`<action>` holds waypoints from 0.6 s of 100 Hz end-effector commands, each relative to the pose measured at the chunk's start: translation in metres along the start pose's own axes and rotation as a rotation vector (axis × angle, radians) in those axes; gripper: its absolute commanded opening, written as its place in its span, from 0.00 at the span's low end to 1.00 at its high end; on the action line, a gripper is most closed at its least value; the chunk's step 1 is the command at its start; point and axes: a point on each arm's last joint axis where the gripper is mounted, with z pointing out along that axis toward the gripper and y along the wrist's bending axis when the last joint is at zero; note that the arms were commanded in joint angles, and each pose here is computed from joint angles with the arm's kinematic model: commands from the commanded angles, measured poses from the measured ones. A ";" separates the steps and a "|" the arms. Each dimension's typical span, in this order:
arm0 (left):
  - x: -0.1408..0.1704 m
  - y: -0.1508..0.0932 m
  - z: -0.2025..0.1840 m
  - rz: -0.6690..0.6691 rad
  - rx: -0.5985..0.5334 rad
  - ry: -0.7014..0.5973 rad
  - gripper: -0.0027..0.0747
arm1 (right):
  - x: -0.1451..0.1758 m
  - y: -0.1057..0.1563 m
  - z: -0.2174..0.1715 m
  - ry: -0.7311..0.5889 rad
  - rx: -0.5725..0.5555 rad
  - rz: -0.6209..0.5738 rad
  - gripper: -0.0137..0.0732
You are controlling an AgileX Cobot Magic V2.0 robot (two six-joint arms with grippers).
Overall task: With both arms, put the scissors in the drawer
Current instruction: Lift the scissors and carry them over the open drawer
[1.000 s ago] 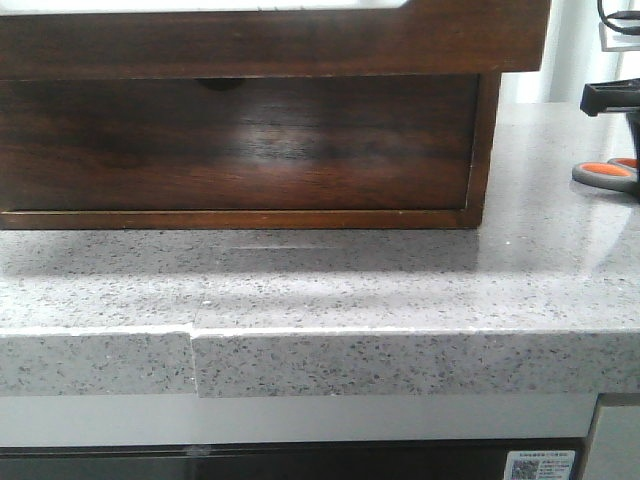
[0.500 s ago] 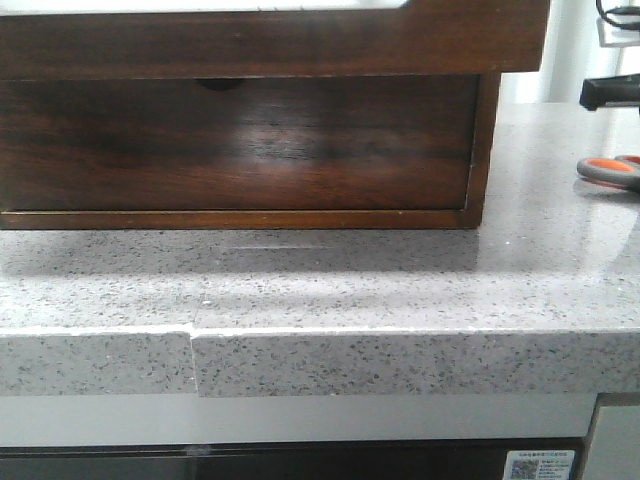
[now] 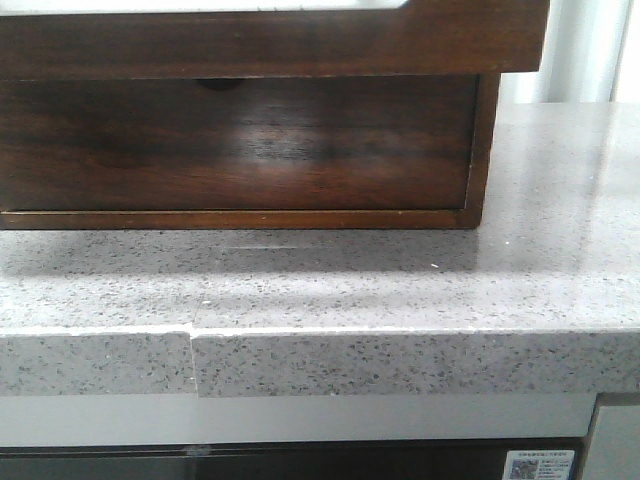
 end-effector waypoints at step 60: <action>-0.013 0.007 0.002 -0.041 -0.021 -0.075 0.42 | -0.005 0.096 -0.101 -0.455 -0.668 -0.550 0.08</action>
